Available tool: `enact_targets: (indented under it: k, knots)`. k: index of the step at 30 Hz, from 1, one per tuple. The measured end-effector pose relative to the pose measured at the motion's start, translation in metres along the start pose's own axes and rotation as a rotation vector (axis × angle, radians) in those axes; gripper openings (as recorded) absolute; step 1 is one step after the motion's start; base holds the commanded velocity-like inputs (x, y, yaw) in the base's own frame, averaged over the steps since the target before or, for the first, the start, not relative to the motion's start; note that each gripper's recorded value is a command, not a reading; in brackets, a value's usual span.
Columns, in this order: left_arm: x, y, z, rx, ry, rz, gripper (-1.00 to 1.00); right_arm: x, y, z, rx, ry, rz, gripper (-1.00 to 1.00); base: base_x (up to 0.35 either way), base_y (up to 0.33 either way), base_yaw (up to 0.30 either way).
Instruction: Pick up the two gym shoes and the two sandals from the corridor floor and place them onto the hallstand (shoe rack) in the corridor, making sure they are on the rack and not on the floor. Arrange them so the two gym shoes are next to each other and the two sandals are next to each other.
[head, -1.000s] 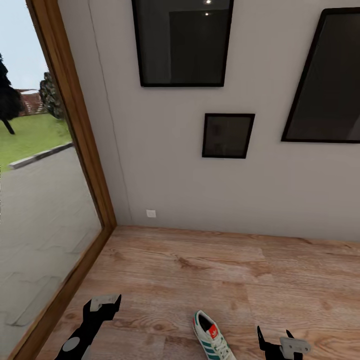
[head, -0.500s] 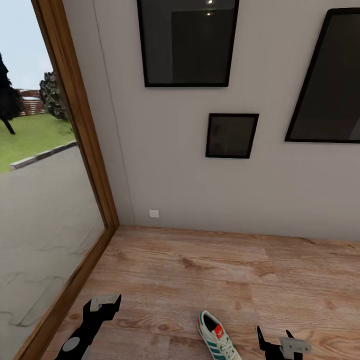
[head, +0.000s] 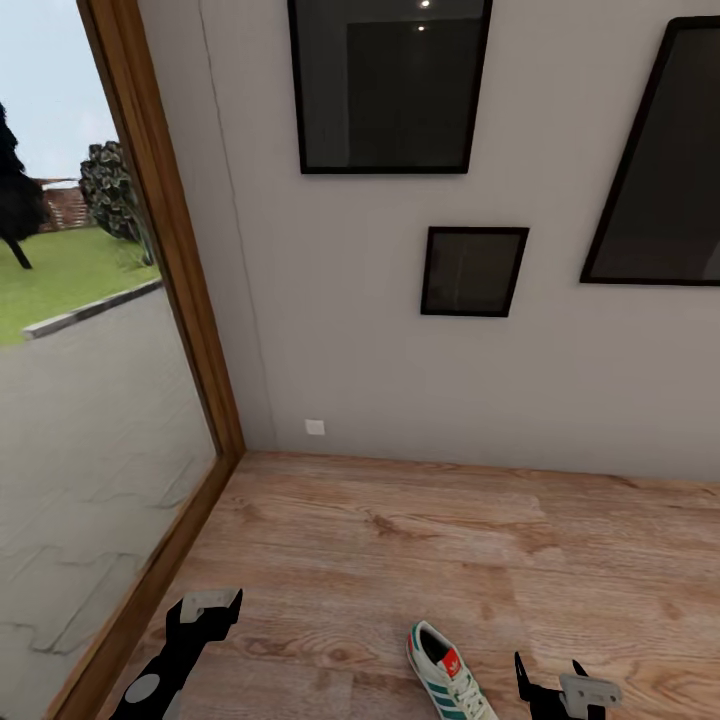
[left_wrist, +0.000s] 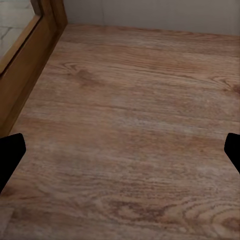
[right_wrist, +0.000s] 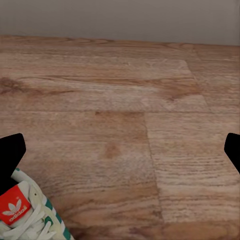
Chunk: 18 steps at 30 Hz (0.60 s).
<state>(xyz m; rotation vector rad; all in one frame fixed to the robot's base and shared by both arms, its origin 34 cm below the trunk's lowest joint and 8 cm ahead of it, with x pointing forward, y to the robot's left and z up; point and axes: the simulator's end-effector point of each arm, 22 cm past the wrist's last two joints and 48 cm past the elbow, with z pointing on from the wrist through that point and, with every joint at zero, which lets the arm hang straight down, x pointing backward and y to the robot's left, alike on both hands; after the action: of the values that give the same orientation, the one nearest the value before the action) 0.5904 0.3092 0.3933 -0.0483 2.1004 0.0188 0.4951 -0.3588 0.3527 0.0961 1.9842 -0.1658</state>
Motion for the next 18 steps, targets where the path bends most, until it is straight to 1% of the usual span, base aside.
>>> enact_targets:
  k: [6,8,13,18]
  knots:
    - [0.0000,0.0000,0.0000,0.000,0.000,0.000,1.00,0.0002,0.0001,0.0000,0.000,0.001,0.000,1.00,0.000,0.003,-0.004]
    - [0.0000,0.0000,0.0000,0.000,0.000,0.000,1.00,0.0001,0.0002,0.0001,-0.001,0.001,0.000,1.00,0.000,0.000,-0.107]
    - [0.0000,-0.0001,0.0000,0.000,0.000,0.000,1.00,0.0000,0.0001,0.0001,-0.001,0.000,0.000,1.00,0.000,0.000,-0.187]
    - [0.0000,-0.0001,0.0001,0.000,0.000,0.000,1.00,0.0000,0.0001,0.0001,-0.001,0.000,0.000,1.00,0.000,0.000,-0.250]
